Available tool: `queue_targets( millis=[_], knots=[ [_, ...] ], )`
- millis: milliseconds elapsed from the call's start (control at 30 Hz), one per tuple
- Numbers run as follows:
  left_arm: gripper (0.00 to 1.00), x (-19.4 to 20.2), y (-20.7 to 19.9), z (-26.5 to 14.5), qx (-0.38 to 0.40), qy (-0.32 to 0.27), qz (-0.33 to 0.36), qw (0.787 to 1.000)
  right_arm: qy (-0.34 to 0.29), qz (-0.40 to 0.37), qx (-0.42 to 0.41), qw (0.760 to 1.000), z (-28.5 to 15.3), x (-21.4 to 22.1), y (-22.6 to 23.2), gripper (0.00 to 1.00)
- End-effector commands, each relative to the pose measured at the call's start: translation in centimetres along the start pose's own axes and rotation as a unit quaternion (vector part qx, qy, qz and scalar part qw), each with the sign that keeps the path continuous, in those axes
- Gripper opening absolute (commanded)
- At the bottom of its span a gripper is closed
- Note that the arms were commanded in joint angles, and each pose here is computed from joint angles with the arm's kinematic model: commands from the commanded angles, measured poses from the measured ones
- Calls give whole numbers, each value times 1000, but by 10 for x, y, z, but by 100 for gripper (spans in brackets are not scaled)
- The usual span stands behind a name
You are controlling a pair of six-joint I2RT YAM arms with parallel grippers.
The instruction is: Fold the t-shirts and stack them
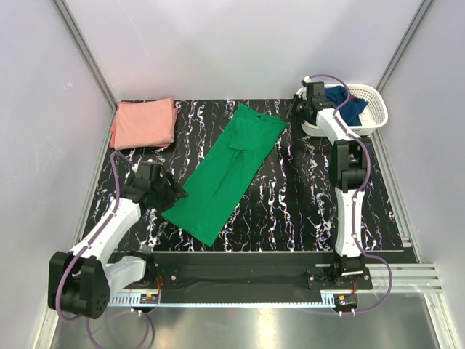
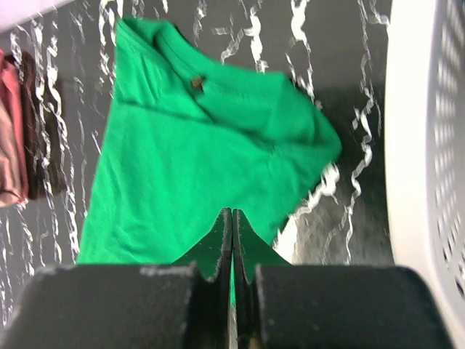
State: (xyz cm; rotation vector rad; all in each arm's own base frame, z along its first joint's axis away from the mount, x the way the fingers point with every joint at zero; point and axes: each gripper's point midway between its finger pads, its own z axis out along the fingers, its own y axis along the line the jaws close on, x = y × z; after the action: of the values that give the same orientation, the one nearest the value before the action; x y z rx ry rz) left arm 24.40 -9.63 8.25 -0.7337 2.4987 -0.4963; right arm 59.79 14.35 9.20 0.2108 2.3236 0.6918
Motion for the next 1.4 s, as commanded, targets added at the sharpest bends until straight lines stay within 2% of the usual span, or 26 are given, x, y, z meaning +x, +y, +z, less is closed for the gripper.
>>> queue_targets(
  millis=[0, 200, 400, 567, 733, 1067, 1367],
  knots=[
    [68, -13, -9, -4, 6, -18, 20, 1000, -10, 5, -18, 1000, 17, -8, 2, 0],
    [68, -9, -7, -2, 7, -12, 22, 1000, 0, 23, -12, 1000, 30, 3, -11, 0],
    [68, -16, -9, -2, 2, -19, 30, 999, 12, -6, 72, 997, 37, 10, -47, 0],
    [68, -18, -10, 7, -3, -14, 29, 999, 23, -19, 103, 994, 34, 17, -60, 0],
    [68, -19, -11, 13, -4, -9, 29, 1000, 27, -44, 76, 996, 35, 17, -45, 0],
    [69, -20, -11, 18, -6, -6, 35, 999, 16, -101, 116, 988, 33, 6, -32, 0],
    [69, -24, -17, 21, -2, -5, 39, 999, -35, -128, 110, 985, 4, -27, 1, 0]
  ],
)
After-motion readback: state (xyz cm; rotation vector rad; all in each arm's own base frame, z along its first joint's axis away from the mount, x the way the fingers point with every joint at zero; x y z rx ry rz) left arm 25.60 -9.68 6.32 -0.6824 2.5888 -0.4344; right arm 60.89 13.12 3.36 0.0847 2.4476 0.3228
